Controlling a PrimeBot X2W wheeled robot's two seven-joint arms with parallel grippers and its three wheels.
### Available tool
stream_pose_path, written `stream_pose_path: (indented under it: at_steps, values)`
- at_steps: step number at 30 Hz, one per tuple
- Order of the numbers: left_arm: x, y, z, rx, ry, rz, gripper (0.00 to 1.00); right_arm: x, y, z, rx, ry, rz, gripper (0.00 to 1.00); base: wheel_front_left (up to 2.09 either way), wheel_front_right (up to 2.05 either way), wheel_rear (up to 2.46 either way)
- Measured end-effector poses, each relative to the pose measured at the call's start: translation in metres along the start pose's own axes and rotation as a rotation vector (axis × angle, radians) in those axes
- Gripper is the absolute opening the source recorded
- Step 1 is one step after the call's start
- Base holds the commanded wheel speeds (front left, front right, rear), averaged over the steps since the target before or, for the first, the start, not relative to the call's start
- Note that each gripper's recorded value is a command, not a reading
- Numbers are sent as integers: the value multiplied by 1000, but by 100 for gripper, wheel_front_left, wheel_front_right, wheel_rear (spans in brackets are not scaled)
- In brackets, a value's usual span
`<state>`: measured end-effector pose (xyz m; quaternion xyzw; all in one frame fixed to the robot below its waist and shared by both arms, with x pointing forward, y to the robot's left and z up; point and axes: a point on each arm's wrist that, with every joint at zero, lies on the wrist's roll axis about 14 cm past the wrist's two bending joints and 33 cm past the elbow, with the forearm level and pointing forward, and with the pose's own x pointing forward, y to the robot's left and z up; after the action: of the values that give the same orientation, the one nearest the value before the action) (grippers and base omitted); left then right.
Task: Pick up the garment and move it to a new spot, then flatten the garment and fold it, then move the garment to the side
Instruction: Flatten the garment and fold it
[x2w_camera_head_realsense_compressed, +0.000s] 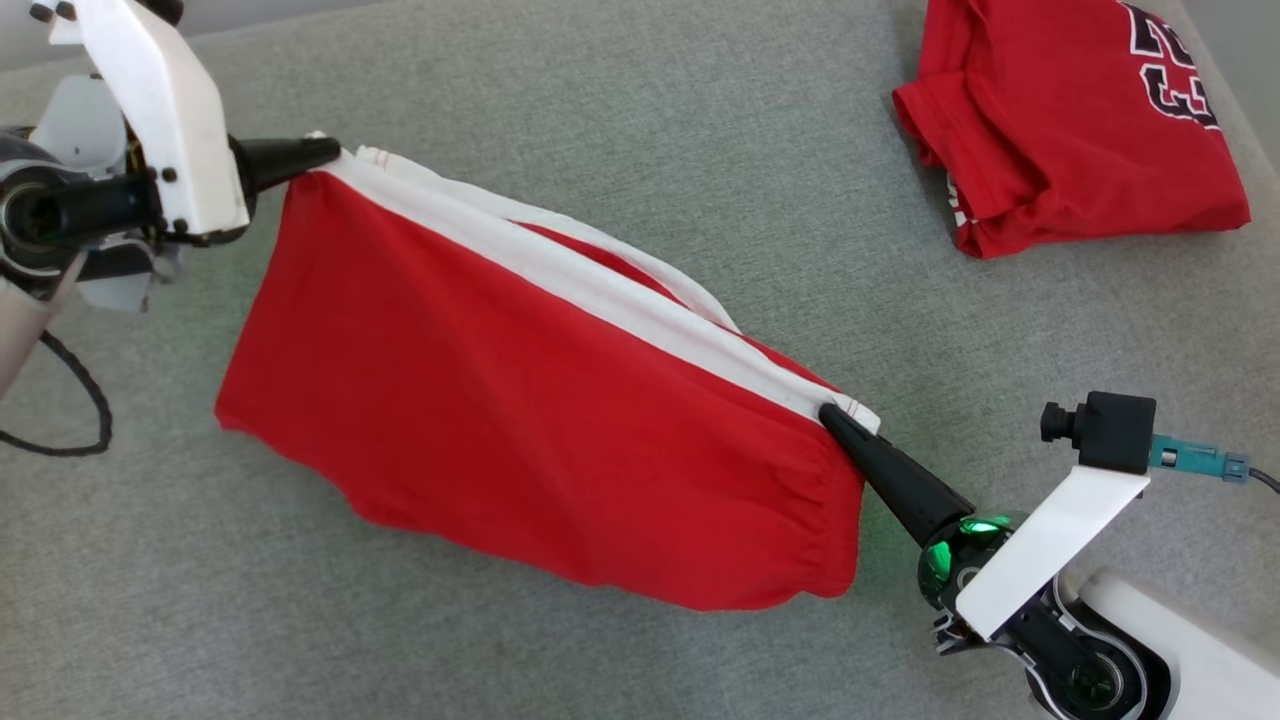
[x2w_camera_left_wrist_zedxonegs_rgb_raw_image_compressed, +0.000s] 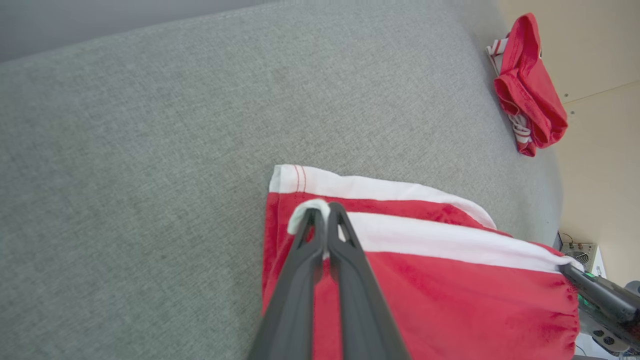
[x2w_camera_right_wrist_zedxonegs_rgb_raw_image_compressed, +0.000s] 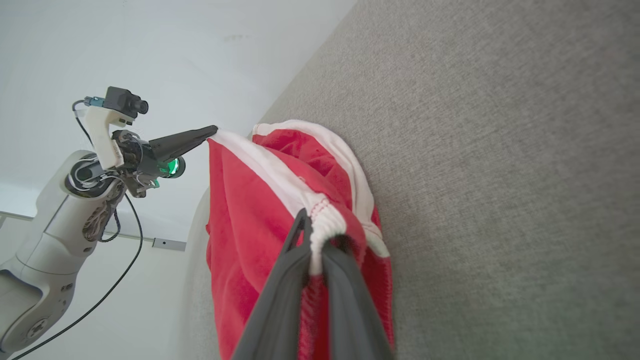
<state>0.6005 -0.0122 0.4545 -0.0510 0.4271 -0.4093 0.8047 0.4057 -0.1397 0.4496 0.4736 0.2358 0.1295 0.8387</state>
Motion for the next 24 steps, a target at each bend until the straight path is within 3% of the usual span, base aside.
stream_pose_path:
  at_steps: [16, 17, 19, 20, 24]
  values:
    - [28, 1, -12, -1, 35, -19, 0, 15, -1, -8, 12, 28, 1, 0, 0, 0, 0]
    - [28, 2, -11, 1, 25, -15, 33, 15, -1, -8, 12, 27, 0, 25, 0, 0, 0]
    - [27, 2, -7, 8, 3, -9, 78, 14, -1, -6, 11, 24, -1, 68, 0, 0, 0]
    - [27, 2, -5, 11, -6, -8, 100, 13, -1, -7, 12, 26, -2, 100, 0, 0, 0]
    - [25, 0, 4, 24, -54, -2, 100, 9, -3, -7, 17, 21, -10, 100, 0, 0, 0]
